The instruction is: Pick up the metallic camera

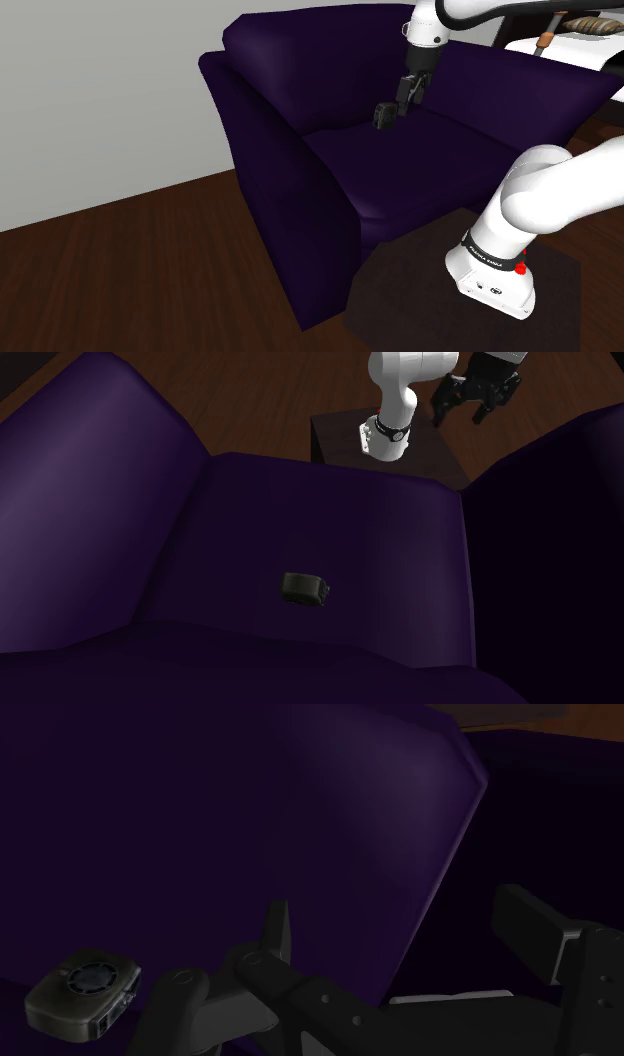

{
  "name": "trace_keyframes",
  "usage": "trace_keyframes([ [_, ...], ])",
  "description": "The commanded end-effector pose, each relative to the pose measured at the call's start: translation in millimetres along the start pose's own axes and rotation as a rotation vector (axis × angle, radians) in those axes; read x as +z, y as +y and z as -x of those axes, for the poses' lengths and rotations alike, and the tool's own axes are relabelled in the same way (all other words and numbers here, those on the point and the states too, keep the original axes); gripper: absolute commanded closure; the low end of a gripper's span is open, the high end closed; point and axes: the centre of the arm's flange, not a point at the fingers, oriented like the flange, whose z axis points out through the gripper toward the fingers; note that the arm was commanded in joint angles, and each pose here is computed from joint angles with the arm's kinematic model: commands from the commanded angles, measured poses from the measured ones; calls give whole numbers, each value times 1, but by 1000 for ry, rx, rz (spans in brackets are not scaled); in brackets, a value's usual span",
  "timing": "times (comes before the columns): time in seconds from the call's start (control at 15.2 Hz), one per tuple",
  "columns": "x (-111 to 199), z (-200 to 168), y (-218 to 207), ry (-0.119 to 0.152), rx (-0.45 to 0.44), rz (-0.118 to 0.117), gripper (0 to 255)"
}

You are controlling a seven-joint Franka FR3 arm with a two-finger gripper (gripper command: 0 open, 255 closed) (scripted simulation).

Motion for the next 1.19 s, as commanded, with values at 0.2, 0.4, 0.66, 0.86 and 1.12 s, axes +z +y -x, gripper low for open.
trace_keyframes([
  [0.2,15,-10,35,-4,-77,2,0],
  [0.4,31,-22,69,-8,-153,5,0],
  [0.66,51,-42,113,-14,-256,8,0],
  [0.86,66,-60,145,-18,-332,11,0],
  [1.12,87,-88,184,-23,-434,14,0],
])
